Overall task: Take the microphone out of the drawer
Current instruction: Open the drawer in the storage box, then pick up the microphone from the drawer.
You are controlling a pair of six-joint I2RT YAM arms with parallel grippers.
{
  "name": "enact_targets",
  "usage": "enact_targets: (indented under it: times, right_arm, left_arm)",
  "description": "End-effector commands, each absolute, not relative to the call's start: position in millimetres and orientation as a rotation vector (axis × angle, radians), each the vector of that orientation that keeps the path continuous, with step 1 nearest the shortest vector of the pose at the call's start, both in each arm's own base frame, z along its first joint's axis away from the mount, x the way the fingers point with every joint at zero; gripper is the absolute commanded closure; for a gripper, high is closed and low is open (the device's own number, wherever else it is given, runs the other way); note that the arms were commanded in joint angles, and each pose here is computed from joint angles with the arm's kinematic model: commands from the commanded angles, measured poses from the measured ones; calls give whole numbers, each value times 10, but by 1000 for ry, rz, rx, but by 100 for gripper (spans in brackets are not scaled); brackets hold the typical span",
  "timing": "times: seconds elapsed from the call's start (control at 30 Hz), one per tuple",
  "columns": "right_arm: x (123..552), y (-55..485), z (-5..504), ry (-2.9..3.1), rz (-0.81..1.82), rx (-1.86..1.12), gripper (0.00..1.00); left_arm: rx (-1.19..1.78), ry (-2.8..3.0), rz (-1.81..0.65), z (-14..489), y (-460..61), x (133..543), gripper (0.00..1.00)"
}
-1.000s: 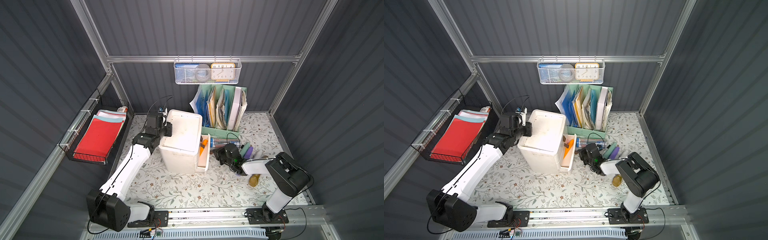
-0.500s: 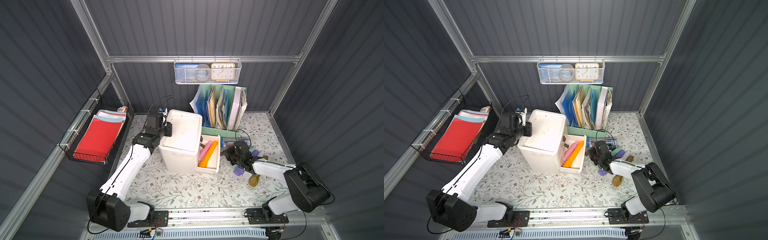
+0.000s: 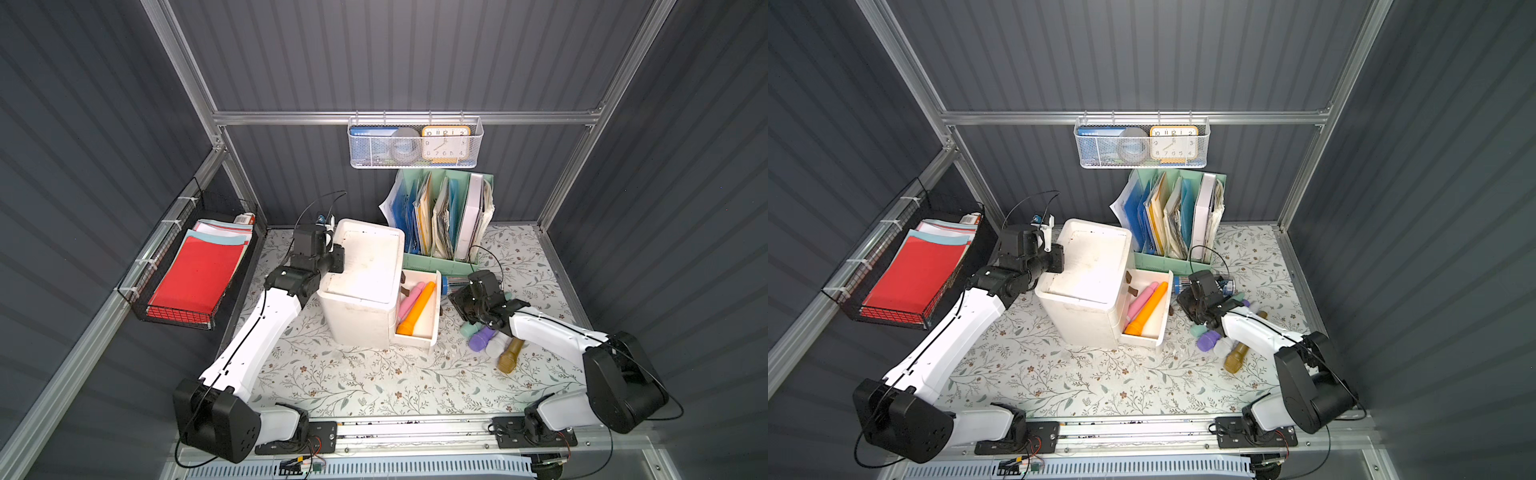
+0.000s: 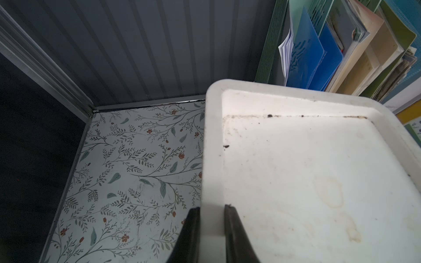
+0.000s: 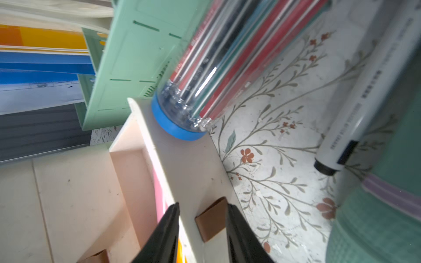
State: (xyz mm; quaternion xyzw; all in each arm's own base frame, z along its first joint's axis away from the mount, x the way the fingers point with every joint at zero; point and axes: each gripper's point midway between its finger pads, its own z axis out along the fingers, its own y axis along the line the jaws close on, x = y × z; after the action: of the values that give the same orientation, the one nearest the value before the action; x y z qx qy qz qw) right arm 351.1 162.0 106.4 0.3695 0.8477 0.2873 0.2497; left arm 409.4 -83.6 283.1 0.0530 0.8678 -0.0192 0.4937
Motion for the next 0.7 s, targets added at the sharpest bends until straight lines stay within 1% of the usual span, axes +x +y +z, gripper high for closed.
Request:
enact_targets:
  times: [0.0,0.17,0.37,0.53,0.67]
  right_arm:
    - [3414,1472,1193,2352,646,947,55]
    - [3415,1560,1467,2336,663,873,53]
    - [3432,1975,1734,2415,613,687,52]
    - [3412,2343,1705,2517,567,595,52]
    - [3415,2565,1557,2593,526,571,52]
  left_arm:
    - [181,2374,-44,2008,-864,3860,96]
    - [181,2376,-43,1999,-866,3864,95]
    - [181,2381,-41,1982,-865,3867,95]
    - [181,2382,-40,1977,-863,3866,96]
    - [180,2383,-38,1977,-859,3861,95]
